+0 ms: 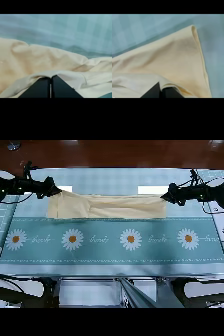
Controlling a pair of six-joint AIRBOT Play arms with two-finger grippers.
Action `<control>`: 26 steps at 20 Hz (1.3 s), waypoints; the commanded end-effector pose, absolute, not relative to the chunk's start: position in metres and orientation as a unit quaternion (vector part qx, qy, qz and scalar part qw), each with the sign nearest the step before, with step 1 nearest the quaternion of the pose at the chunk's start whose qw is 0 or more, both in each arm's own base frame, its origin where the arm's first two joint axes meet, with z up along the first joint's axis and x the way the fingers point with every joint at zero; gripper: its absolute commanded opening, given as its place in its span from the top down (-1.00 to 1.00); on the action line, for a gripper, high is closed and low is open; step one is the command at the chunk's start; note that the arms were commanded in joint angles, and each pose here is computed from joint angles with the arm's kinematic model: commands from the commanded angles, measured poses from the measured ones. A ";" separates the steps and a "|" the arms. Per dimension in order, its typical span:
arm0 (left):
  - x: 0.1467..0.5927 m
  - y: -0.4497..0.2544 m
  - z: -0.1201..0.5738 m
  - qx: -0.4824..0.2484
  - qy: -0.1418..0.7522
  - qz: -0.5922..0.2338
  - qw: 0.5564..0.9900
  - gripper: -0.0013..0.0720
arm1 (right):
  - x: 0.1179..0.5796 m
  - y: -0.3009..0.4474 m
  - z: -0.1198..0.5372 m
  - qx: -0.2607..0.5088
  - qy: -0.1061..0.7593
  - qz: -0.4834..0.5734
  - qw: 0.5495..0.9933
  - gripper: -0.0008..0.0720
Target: Fold the shirts.
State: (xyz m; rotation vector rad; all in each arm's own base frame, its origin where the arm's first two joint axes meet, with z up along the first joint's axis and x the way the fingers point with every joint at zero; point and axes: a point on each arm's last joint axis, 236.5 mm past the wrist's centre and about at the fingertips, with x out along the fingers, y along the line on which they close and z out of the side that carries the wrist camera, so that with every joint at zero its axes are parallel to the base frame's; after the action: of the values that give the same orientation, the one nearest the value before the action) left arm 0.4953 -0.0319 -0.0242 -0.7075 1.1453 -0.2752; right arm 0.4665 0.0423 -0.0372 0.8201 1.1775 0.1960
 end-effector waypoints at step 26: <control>0.406 -0.037 0.038 -0.263 0.454 -0.086 0.847 -0.96 | 0.440 -0.023 -0.073 0.365 0.615 0.064 0.696 -0.72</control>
State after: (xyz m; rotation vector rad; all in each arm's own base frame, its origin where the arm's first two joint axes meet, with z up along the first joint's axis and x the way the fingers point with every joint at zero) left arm 0.4223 -0.0135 0.0343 -0.5982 1.0199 -0.1653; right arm 0.4373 -0.0430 -0.0672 0.8217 1.3578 0.0921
